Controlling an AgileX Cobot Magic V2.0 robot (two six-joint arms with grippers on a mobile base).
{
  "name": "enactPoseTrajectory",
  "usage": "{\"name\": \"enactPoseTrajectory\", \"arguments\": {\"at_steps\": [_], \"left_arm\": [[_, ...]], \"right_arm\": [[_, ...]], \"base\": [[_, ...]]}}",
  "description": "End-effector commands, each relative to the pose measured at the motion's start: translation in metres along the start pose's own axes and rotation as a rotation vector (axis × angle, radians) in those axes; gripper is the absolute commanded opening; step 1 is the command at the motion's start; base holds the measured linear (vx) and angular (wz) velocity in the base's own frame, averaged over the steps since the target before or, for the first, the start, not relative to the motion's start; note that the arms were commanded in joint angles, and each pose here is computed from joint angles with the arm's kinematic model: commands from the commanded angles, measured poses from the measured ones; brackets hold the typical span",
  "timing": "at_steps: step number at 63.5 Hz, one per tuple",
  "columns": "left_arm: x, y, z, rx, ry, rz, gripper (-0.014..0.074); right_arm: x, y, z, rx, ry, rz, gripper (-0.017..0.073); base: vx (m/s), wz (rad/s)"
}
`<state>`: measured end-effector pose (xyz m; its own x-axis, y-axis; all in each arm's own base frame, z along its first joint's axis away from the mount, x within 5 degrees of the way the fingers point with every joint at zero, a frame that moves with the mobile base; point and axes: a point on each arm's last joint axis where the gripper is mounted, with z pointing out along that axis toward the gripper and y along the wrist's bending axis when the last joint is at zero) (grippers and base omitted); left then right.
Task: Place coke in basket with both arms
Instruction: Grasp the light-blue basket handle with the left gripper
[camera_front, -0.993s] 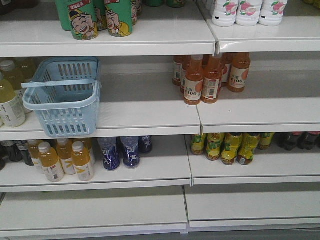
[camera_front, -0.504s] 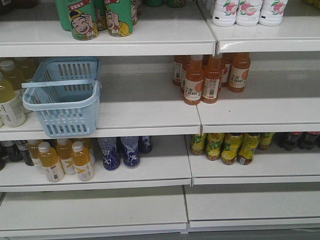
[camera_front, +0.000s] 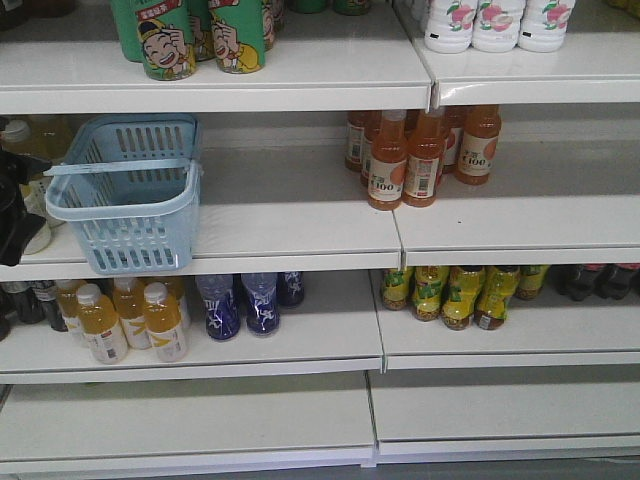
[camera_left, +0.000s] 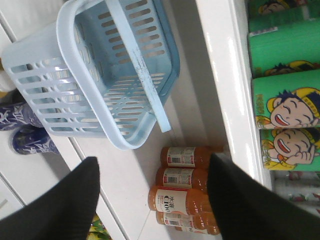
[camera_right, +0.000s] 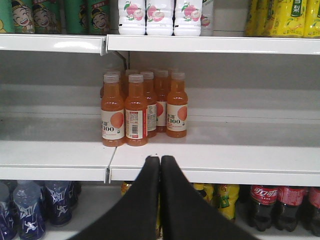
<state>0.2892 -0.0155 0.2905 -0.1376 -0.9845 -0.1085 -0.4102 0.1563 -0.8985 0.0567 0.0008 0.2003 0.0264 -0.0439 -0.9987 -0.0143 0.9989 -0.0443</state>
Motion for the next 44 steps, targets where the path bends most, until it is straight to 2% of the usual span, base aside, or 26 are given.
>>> {"name": "enactPoseTrajectory", "arguments": {"at_steps": [1,4,18,44], "left_arm": [[-0.004,-0.019,0.01,0.049,-0.017,-0.08,0.0449],[-0.004,-0.021,0.017,0.039,-0.007,-0.093,0.0449],[-0.003,-0.029,0.053,-0.003,0.035,-0.092,0.0449],[-0.007,-0.04,0.092,0.002,0.031,-0.091,0.0449]], "right_arm": [[-0.005,0.0,-0.001,0.004,-0.077,-0.007,-0.001],[-0.005,0.0,-0.001,0.004,-0.077,-0.007,-0.001],[-0.005,0.0,-0.001,0.004,-0.077,-0.007,-0.001],[-0.005,0.0,-0.001,0.004,-0.077,-0.007,-0.001]], "base": [[0.0,0.0],[0.0,0.0],[0.0,0.0],[0.0,0.0]]}}
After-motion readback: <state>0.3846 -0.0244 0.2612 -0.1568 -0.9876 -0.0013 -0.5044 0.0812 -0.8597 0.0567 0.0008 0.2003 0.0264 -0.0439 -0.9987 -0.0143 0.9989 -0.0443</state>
